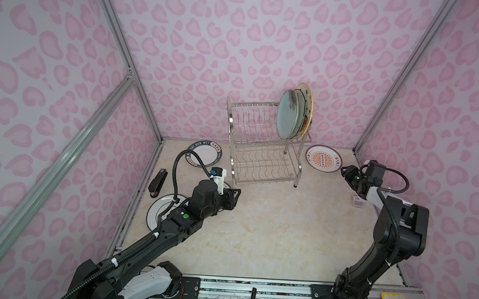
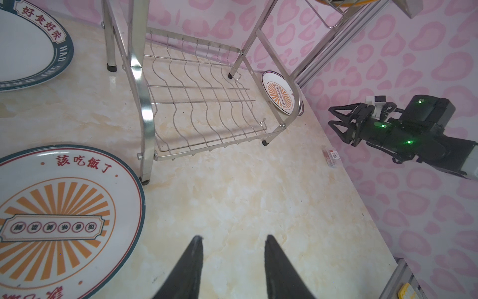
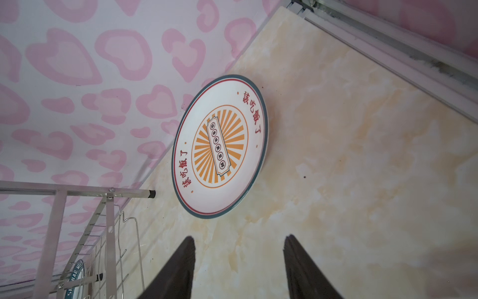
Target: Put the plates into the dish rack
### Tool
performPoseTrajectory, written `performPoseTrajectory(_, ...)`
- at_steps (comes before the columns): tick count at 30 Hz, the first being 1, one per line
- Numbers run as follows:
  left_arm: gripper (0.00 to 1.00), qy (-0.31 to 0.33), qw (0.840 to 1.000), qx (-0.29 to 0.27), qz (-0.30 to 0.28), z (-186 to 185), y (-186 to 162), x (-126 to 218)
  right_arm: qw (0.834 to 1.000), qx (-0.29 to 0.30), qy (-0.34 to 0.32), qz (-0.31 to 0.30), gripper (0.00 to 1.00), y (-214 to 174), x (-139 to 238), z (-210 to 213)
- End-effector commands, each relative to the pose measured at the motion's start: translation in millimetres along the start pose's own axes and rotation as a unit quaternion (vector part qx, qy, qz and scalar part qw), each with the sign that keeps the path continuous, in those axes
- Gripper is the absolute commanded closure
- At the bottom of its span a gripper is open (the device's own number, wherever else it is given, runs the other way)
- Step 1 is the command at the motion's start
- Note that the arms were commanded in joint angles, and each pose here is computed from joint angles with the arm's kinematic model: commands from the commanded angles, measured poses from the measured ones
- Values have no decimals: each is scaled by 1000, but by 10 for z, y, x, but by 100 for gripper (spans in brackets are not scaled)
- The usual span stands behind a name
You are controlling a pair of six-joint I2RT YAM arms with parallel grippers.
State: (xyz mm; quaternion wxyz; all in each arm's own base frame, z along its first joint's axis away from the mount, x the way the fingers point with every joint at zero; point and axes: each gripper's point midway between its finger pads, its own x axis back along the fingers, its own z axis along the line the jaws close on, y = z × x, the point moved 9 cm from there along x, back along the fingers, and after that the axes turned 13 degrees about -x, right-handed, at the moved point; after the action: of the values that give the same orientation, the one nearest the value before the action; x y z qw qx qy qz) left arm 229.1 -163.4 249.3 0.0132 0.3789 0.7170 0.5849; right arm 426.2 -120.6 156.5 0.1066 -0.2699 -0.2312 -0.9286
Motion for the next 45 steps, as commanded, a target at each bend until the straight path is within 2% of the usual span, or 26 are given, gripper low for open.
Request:
performPoseTrajectory(1, 58, -2, 1000, -6, -13, -17, 59, 26, 1000, -16, 8, 17, 45, 7, -105, -49)
performPoseTrajectory(13, 58, -3, 1000, -7, -9, -16, 49, 10, 998, -52, 9, 46, 45, -36, -419, -240)
performPoseTrajectory(24, 58, -7, 1000, -6, -8, -25, 54, 15, 997, -67, -3, 43, 47, -24, -662, -287)
performPoseTrajectory(45, 58, -2, 1000, -5, -9, -14, 41, 49, 994, -91, 0, 58, 62, -70, -1101, -169)
